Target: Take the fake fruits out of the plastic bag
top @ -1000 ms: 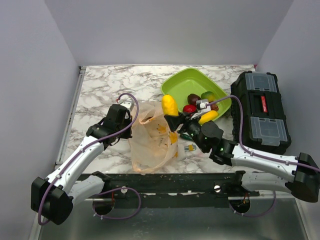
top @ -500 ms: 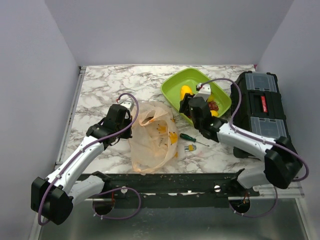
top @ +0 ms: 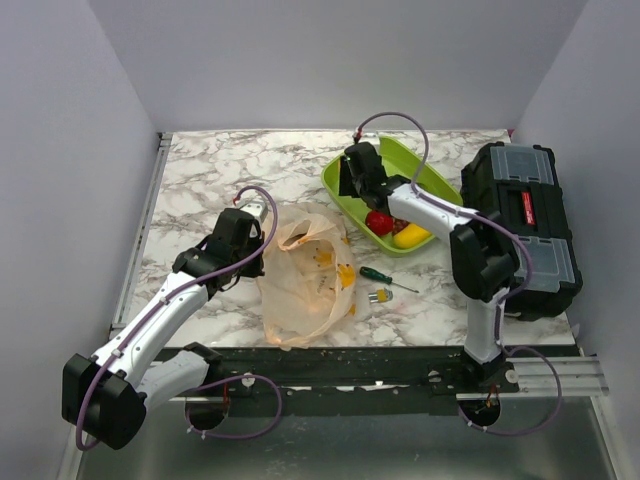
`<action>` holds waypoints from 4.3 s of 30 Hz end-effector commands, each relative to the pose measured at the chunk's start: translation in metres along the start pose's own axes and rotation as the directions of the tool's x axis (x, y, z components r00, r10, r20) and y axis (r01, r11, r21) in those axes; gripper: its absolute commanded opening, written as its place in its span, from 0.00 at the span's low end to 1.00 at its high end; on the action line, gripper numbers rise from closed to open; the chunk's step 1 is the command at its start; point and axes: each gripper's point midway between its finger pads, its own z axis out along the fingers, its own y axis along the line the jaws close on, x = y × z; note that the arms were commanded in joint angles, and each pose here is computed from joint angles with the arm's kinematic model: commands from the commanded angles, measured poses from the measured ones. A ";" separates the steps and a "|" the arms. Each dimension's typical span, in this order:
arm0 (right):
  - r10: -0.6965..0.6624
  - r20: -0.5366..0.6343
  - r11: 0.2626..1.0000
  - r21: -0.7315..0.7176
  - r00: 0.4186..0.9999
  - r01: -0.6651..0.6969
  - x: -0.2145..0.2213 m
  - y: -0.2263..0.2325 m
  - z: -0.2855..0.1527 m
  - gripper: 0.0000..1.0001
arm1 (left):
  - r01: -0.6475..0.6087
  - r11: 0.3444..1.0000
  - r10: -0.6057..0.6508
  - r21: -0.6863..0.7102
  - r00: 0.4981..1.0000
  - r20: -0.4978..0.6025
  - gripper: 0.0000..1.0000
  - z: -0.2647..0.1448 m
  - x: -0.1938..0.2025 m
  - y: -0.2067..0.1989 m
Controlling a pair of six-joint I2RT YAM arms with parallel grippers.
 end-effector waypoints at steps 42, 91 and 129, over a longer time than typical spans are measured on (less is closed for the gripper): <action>-0.022 -0.075 0.989 -0.146 0.997 0.011 0.001 -0.003 -0.056 0.75 | 0.006 1.000 -0.006 0.015 1.000 0.002 0.00 0.000 -0.003 -0.003; 0.013 0.213 0.926 -0.371 0.977 0.068 0.120 0.146 -0.136 0.38 | 0.010 0.999 -0.012 0.031 0.998 0.059 0.00 -0.007 -0.011 -0.004; 0.109 0.401 0.971 -0.240 0.910 -0.010 0.093 0.188 -0.057 0.83 | 0.009 0.986 -0.016 0.166 0.999 0.046 0.00 -0.006 -0.010 -0.028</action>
